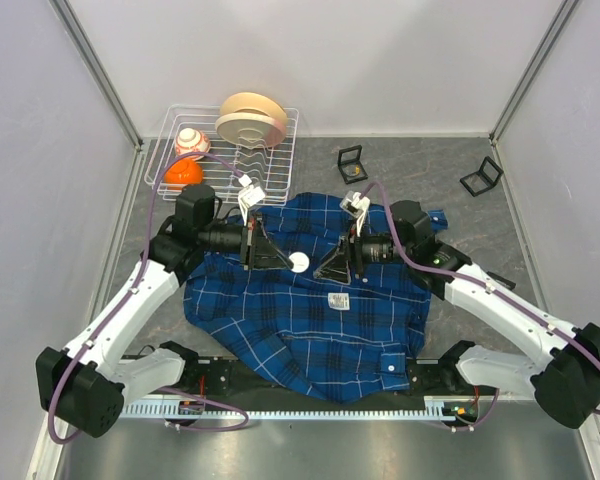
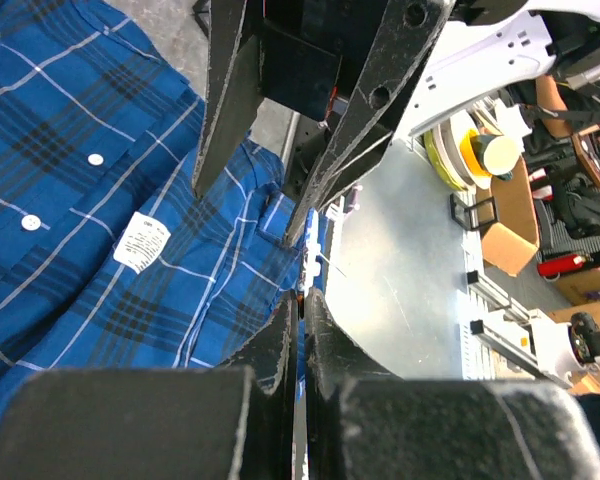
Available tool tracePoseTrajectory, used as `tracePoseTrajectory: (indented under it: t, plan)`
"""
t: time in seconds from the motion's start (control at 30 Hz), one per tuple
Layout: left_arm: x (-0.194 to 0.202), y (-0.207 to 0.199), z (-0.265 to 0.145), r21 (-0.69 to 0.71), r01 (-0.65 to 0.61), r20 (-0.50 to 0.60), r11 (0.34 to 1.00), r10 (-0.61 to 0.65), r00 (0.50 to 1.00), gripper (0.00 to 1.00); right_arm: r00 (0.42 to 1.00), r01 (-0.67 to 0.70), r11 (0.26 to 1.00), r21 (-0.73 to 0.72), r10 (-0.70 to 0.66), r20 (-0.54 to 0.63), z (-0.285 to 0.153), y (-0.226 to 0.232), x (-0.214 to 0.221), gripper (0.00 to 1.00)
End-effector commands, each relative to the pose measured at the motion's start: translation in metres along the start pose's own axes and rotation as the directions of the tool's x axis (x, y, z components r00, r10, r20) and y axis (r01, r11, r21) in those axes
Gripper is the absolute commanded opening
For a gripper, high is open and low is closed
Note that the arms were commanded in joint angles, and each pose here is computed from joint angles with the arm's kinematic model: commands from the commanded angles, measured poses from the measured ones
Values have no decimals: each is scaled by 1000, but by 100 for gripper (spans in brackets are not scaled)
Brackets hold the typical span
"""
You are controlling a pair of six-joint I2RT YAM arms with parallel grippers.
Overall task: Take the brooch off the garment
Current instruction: Close the brooch securely.
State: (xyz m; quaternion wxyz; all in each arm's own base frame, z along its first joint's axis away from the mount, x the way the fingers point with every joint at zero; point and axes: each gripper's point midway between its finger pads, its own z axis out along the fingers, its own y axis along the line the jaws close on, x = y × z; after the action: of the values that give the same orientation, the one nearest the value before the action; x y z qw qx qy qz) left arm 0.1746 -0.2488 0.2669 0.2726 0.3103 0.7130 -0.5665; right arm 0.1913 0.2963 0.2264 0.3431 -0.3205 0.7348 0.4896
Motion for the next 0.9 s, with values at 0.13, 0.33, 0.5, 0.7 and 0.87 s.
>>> tracePoseTrajectory:
  t: [0.13, 0.33, 0.5, 0.7, 0.87]
  plan:
    - [0, -10, 2, 97, -41, -6, 994, 42, 999, 2, 990, 84, 978, -193, -59, 132, -7, 46, -39, 61]
    - [-1, -4, 4, 72, -5, -3, 997, 5, 1000, 2, 991, 66, 978, -199, -41, 129, 2, 48, -45, 62]
    - [0, -4, 4, 73, 12, -5, 997, -12, 1000, 2, 989, 60, 979, -197, -32, 143, 10, 47, -51, 58]
    - [2, -3, 4, 71, 24, -11, 997, -23, 1000, 2, 988, 41, 983, -179, -13, 157, 14, 44, -53, 48]
    - [5, -3, 3, 70, 21, -15, 997, -20, 1000, 2, 990, 4, 987, -161, 19, 143, 19, 37, -49, 42]
